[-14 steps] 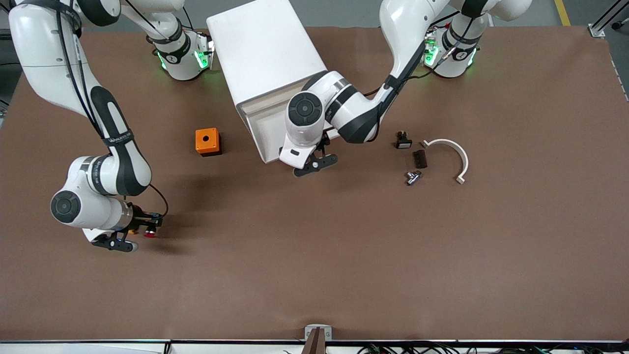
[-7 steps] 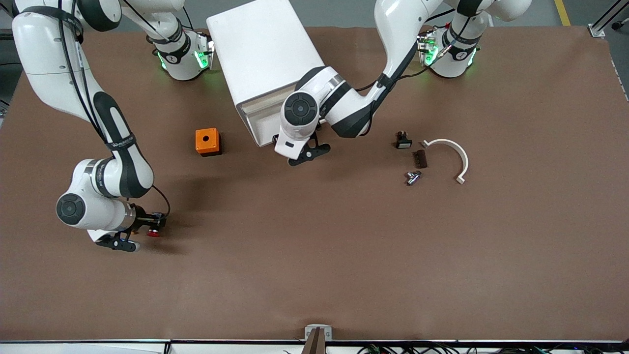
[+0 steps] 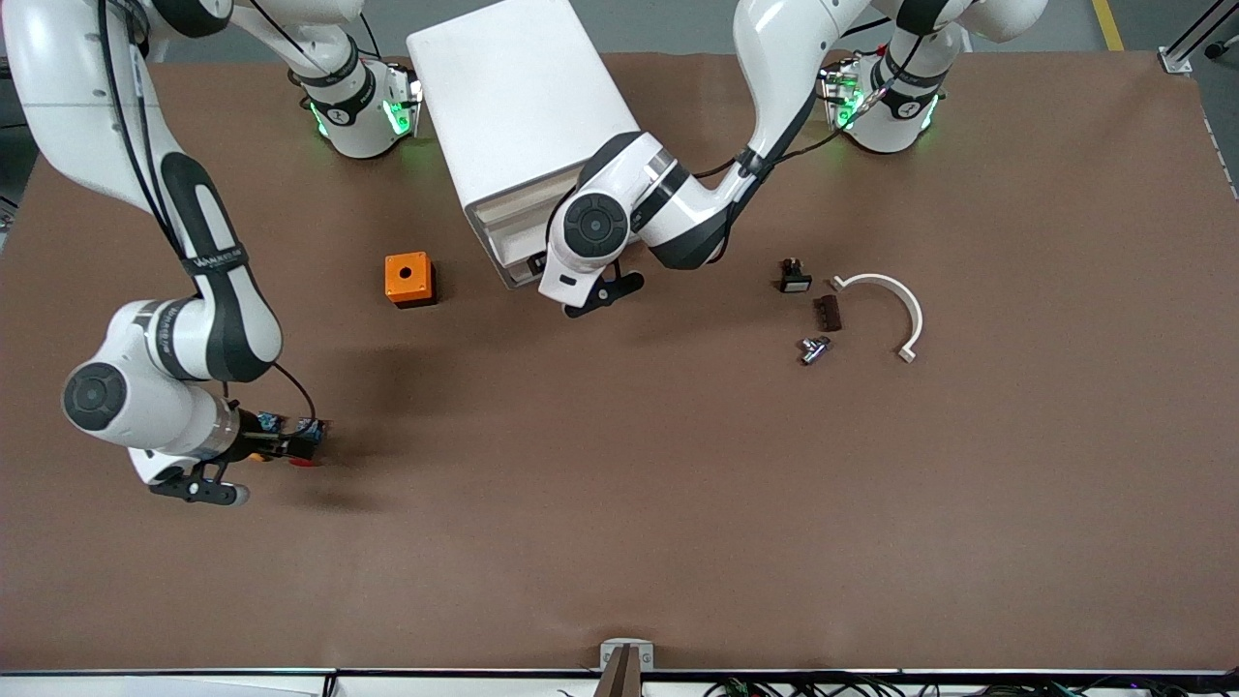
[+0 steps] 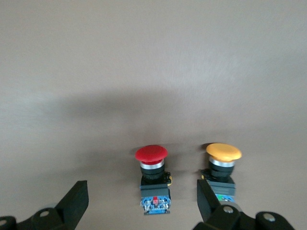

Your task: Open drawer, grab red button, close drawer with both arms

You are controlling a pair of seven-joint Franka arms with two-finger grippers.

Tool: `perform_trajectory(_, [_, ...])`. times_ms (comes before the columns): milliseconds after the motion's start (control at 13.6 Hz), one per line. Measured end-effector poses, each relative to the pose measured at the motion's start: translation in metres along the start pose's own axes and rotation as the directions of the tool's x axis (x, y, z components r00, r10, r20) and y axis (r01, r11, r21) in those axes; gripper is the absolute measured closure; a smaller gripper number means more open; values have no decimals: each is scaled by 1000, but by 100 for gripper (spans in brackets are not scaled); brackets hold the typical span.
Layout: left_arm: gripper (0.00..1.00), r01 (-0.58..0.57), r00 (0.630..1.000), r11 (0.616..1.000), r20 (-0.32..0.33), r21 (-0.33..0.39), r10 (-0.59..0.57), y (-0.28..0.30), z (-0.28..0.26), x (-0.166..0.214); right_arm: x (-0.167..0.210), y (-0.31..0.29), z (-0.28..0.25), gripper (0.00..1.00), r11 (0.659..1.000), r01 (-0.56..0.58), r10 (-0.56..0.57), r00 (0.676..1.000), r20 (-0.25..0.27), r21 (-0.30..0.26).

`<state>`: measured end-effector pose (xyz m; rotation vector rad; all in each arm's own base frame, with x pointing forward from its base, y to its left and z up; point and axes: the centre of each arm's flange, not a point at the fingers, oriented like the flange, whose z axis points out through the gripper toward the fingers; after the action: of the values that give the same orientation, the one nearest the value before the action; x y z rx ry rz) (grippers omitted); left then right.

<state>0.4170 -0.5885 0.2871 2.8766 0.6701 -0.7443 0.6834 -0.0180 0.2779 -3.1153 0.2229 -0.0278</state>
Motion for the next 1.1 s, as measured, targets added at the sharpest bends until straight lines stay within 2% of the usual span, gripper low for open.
perform_trajectory(295, [0, 37, 994, 999, 103, 20, -38, -2, 13, -4, -9, 3, -80, 0, 998, 69, -69, 996, -54, -11])
perform_trajectory(442, [0, 47, 989, 998, 136, 29, -51, -3, 18, -5, -23, 10, -120, 0, 996, 84, -84, 995, -48, -17])
perform_trajectory(884, [0, 57, 986, 998, 156, 37, -62, -4, 17, -1, -63, 10, -219, 0, 996, 91, -92, 995, -48, -26])
perform_trajectory(1105, [0, 75, 986, 997, 148, 13, -76, -5, 2, 14, -82, 9, -259, 0, 995, 94, -96, 993, -68, -29])
